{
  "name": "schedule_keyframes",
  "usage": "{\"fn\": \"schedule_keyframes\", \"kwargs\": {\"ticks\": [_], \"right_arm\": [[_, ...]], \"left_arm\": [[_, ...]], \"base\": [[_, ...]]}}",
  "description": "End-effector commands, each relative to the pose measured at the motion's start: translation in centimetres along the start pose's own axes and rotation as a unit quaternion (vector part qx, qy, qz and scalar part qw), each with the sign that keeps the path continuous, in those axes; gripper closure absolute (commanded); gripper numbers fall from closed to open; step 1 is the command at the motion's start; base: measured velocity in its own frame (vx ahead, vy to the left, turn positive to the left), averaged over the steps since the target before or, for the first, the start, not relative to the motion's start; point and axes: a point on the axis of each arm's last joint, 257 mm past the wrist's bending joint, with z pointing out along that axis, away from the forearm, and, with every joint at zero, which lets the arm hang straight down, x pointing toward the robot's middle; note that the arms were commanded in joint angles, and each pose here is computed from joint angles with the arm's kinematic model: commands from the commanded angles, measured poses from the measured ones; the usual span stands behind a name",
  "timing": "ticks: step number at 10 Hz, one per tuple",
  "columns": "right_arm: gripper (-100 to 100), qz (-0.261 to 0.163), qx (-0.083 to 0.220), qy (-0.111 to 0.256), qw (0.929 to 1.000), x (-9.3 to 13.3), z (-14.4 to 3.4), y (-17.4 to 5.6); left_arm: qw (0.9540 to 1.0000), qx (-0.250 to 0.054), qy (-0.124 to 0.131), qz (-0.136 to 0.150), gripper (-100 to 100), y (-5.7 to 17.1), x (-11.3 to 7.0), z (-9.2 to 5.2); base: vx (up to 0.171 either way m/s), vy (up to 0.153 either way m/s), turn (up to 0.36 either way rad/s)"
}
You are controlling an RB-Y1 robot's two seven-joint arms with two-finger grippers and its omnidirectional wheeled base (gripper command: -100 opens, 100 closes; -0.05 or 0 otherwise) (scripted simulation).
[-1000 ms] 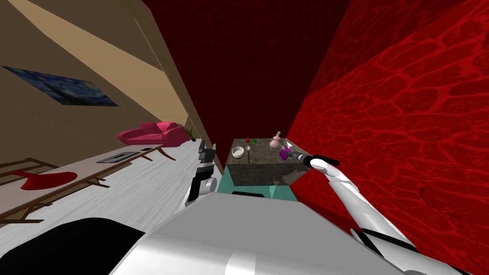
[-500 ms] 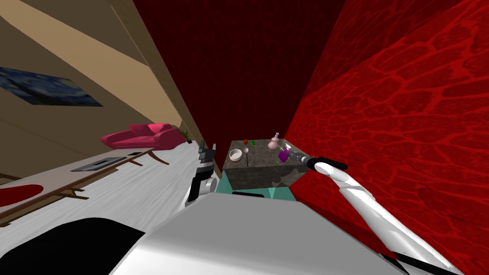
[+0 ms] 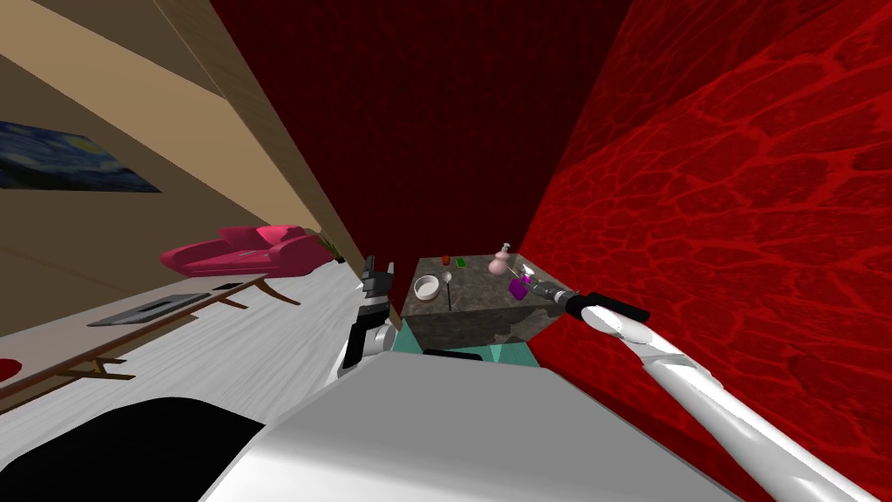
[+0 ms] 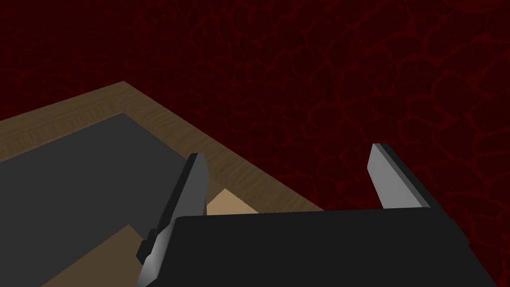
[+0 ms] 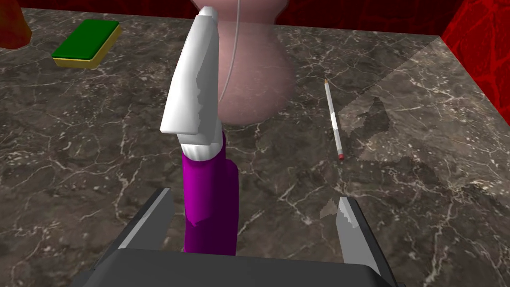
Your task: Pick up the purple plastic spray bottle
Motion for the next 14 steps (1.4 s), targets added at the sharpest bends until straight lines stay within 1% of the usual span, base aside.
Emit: {"fn": "schedule_keyframes", "kwargs": {"ticks": [1, 2, 10, 11, 13, 14], "right_arm": [[-100, -0.007, 0.009, 0.006, 0.9999, 0.1, -0.9, -1.0], [-100, -0.006, 0.007, -0.002, 1.0, -0.9, -1.3, -1.0], [-100, -0.006, 0.007, -0.002, 1.0, -0.9, -1.3, -1.0], [-100, 0.007, 0.009, -0.01, 0.9999, -2.4, 0.3, -1.9], [-100, 0.007, 0.005, 0.002, 1.0, -0.8, 1.2, -1.5], [-100, 0.018, 0.01, -0.01, 0.9997, -2.6, 2.7, -2.9]], "left_arm": [[1.0, 0.0, 0.0, 0.0, 0, 0.0, 0.0, 0.0], [1.0, 0.0, 0.0, 0.0, 0, 0.0, 0.0, 0.0], [1.0, 0.0, 0.0, 0.0, 0, 0.0, 0.0, 0.0], [1.0, 0.0, 0.0, 0.0, 0, 0.0, 0.0, 0.0], [1.0, 0.0, 0.0, 0.0, 0, 0.0, 0.0, 0.0], [1.0, 0.0, 0.0, 0.0, 0, 0.0, 0.0, 0.0]], "base": [[0.008, -0.011, 0.03], [-0.007, 0.009, -0.026], [0.001, -0.001, 0.002], [-0.06, -0.03, -0.126], [-0.051, -0.05, -0.013], [-0.055, -0.072, -0.111]]}}
